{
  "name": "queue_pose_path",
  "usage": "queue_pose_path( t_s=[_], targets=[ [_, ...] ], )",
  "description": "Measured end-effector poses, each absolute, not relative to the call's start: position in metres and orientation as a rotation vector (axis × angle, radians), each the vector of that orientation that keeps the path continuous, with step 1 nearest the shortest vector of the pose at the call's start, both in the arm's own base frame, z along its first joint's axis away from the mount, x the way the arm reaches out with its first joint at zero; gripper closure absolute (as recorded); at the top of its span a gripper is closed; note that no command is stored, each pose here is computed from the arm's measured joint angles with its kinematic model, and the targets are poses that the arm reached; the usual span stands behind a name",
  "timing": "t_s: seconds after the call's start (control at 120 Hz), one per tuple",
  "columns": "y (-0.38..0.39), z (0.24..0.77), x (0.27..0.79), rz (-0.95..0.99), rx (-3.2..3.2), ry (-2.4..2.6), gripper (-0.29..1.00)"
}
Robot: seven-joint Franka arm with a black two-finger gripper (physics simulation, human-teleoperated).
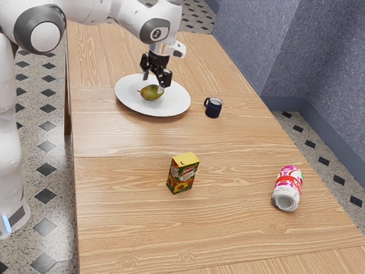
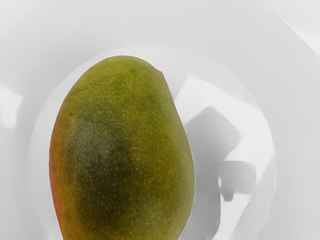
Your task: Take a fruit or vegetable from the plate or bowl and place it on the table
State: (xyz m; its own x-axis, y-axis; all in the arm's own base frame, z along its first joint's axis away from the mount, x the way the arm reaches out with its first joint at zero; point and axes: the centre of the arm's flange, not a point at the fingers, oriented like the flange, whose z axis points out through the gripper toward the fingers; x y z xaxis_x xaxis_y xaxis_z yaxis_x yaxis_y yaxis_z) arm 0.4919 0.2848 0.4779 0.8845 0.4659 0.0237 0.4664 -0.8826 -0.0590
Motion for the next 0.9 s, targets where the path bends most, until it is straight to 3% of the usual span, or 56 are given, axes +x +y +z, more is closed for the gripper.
queue_pose_path(
  t_s=[0.9],
  targets=[
    [0.306, 0.456, 0.487, -0.008, -2.972, -0.804, 0.0]
  ],
)
